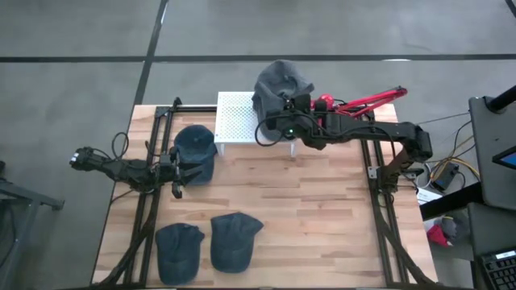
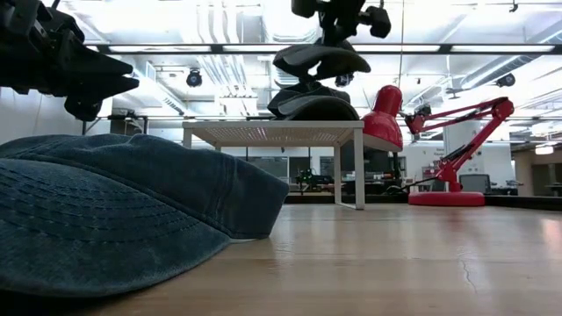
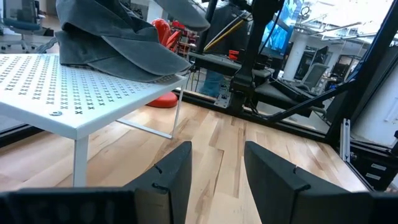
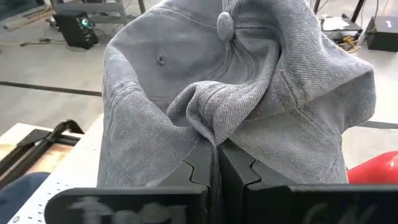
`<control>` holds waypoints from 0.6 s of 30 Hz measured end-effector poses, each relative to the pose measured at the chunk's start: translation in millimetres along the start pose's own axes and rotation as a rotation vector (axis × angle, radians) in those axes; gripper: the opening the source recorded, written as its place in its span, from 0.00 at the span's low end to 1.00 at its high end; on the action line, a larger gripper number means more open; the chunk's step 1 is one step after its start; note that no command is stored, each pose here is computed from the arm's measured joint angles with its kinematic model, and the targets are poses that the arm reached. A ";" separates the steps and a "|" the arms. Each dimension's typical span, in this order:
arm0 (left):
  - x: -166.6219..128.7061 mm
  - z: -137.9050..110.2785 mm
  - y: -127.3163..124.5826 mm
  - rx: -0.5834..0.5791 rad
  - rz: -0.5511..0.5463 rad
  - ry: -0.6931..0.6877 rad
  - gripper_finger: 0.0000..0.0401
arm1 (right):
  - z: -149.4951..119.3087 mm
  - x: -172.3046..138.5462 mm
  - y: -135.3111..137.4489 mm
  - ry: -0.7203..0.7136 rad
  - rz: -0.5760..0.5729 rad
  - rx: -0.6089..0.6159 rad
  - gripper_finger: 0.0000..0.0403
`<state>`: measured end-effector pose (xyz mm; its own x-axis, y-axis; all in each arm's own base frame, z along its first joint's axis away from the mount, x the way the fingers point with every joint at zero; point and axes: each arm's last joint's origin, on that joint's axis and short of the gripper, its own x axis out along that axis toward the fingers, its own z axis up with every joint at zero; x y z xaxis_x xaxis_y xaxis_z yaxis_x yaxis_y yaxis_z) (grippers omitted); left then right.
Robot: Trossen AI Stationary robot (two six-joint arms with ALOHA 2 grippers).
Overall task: Pick & Place hat
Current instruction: Stack the gray cap on top of the gray caps on the shelf
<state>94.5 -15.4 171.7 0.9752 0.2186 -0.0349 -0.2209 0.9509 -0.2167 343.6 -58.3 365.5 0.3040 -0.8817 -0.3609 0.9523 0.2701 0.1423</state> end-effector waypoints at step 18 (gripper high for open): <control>0.0 0.0 0.0 0.000 0.000 0.000 0.37 | -21.3 25.5 3.1 0.053 -0.065 -0.022 0.02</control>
<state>94.5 -15.4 171.7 0.9752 0.2186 -0.0349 -0.2209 0.9509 -0.2166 354.9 -71.7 337.1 0.2420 -0.8760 -0.4173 0.9703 0.2216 0.0973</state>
